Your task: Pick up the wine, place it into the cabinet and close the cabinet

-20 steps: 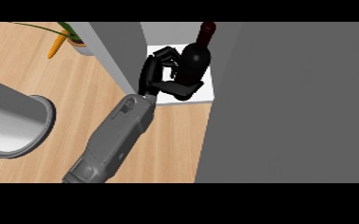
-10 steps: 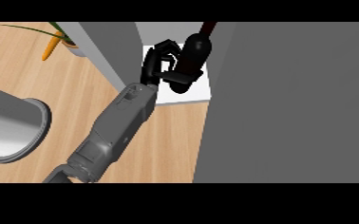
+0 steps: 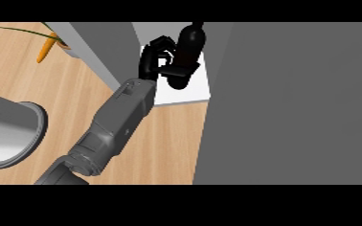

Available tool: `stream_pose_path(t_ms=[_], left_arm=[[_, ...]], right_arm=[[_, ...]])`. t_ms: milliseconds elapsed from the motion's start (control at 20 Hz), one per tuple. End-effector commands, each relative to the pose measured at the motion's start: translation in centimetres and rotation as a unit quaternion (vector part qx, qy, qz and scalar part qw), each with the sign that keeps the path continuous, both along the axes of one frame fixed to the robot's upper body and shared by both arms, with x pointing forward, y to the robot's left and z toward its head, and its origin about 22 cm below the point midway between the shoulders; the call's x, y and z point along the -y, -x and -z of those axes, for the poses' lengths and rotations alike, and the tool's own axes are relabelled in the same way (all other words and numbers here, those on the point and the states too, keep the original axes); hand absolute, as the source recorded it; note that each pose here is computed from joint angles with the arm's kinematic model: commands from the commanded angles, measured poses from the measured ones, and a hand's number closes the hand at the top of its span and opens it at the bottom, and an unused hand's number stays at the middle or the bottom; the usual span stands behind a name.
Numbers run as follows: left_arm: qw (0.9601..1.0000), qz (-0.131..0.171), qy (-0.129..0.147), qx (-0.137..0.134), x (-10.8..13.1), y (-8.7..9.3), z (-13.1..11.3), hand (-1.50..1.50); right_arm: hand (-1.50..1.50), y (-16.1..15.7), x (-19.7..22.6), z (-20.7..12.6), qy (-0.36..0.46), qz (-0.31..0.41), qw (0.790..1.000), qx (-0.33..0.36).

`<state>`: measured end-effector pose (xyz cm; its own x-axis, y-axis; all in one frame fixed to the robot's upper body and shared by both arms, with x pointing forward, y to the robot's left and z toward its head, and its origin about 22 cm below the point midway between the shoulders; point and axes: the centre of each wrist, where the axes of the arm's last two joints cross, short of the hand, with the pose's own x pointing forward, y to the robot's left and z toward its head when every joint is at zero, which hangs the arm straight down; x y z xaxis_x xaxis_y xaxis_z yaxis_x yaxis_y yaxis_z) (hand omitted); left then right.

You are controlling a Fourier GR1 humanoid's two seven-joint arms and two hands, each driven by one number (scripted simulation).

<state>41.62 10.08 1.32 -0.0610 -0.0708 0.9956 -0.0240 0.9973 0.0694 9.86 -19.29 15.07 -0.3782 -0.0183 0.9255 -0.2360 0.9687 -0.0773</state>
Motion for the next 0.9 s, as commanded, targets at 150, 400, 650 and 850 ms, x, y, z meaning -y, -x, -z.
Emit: stream_pose_path(t_ms=[150, 400, 650, 850], left_arm=[[0.9993, -0.03, -0.013, 0.02, -0.5, -0.3, 0.2, 1.5], [0.9975, -0.039, -0.051, 0.031, -2.5, -1.7, -1.5, -1.5], [0.9925, -0.072, -0.09, 0.043, -3.5, -2.1, -1.9, -1.5], [0.9896, -0.089, -0.103, 0.046, -3.0, -1.9, -1.6, -1.5]], right_arm=[[-1.5, 1.9, 0.3, -2.2, -0.048, -0.032, 0.998, 0.0], [-1.5, 1.7, 0.4, -2.0, -0.039, -0.045, 0.998, 0.001], [-1.5, 1.8, 0.2, -1.7, -0.04, -0.047, 0.998, 0.002], [-1.5, 1.9, 0.5, -2.0, -0.036, -0.053, 0.998, 0.009]])
